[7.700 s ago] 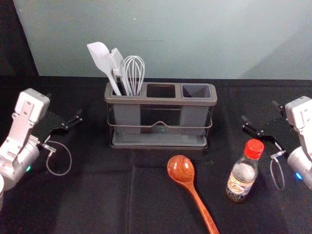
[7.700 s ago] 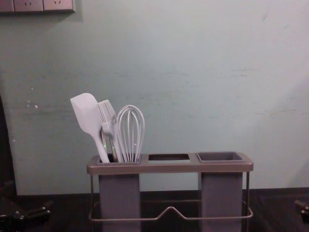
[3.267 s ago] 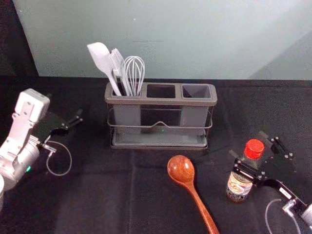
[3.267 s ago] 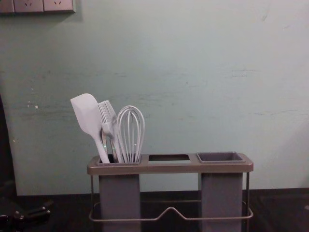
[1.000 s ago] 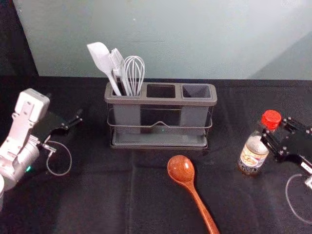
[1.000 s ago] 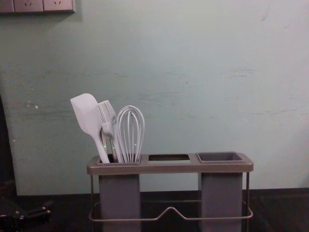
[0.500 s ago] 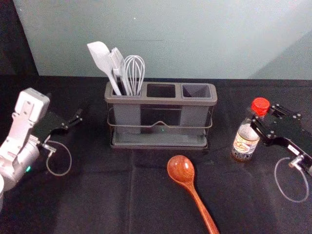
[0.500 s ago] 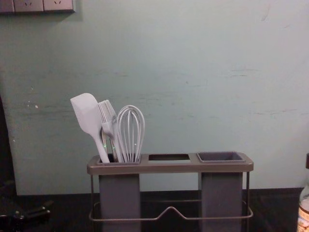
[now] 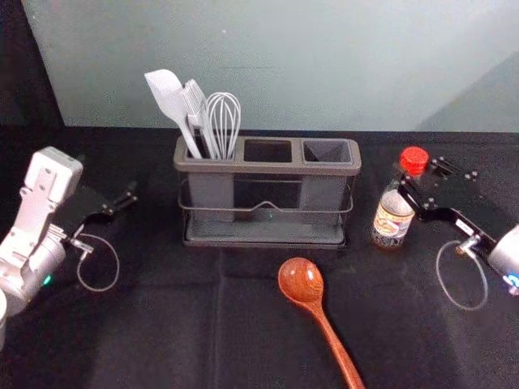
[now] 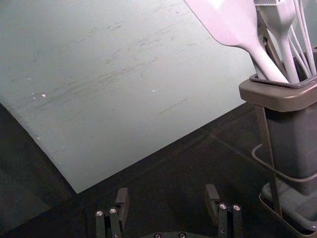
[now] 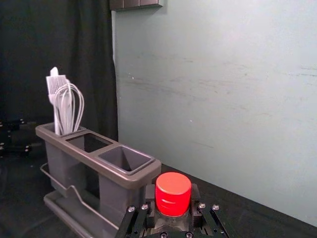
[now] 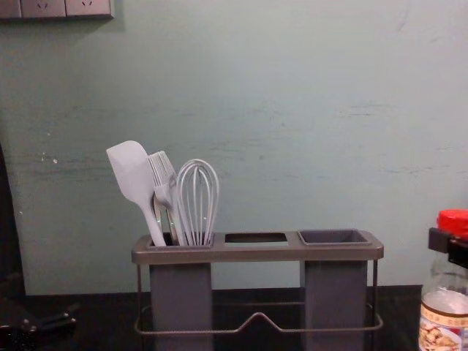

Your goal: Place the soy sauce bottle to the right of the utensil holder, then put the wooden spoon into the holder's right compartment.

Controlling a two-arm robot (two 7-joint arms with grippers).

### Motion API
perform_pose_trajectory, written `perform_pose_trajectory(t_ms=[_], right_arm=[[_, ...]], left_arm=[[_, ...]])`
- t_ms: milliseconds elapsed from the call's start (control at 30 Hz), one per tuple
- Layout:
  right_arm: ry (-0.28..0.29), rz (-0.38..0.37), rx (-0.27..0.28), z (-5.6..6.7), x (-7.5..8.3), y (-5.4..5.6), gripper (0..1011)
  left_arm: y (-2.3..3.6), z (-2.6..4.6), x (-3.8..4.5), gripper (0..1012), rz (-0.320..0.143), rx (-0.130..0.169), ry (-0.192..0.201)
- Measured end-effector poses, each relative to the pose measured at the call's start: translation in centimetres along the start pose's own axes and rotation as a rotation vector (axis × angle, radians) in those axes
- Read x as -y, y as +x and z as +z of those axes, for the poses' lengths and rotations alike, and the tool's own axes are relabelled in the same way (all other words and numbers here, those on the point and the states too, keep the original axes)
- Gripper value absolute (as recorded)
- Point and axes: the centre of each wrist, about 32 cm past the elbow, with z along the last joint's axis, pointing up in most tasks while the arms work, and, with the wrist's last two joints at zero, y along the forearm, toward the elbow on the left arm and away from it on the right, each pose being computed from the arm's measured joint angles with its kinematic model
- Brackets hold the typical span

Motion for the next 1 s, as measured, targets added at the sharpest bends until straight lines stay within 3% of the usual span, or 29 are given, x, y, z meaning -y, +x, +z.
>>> perform_pose_trajectory(t_ms=[333, 1000], right_arm=[[0.008, -0.008, -0.005, -0.7, -2.1, 0.4, 390], [0.015, -0.007, -0.006, -1.6, -3.9, 0.3, 390]], left_arm=[[0.00, 0.00, 0.00, 1005, 0.000, 0.000, 0.000], [0.00, 0.00, 0.00, 1005, 0.000, 0.000, 0.000]])
